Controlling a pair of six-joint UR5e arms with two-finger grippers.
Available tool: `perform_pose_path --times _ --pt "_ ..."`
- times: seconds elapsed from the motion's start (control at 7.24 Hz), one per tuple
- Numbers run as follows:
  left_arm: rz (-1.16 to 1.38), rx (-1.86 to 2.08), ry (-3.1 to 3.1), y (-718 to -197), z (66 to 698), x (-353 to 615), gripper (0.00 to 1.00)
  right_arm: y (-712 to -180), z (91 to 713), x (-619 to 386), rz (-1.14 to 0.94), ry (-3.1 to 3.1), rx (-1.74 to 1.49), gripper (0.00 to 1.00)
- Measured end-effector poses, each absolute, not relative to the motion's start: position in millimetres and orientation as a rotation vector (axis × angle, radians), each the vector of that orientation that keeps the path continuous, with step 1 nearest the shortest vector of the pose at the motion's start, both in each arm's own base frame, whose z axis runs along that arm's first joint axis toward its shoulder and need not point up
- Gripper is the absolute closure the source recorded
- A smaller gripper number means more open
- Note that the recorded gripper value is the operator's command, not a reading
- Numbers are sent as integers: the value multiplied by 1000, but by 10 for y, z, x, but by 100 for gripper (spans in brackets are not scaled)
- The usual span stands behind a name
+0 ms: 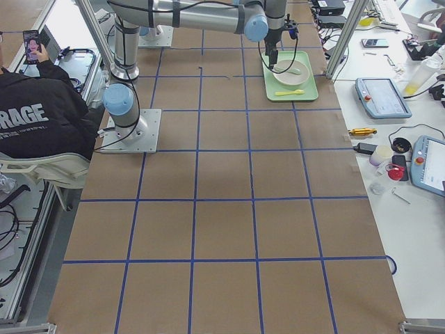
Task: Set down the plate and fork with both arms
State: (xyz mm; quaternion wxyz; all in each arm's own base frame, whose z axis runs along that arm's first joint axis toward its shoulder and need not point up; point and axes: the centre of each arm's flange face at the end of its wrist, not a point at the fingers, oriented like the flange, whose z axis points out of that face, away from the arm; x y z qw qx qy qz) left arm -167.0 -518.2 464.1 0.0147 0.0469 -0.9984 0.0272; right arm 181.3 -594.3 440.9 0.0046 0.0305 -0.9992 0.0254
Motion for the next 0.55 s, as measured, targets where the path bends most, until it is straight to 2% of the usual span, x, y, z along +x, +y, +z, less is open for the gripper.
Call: perform_pose_path --times 0.28,0.55 --pt "77 154 -3109 -5178 4619 -1668 0 -5466 4986 1676 99 -3128 67 0" --pt "59 171 -3113 -5172 4564 -1670 0 -5041 4970 1628 52 -3123 61 0"
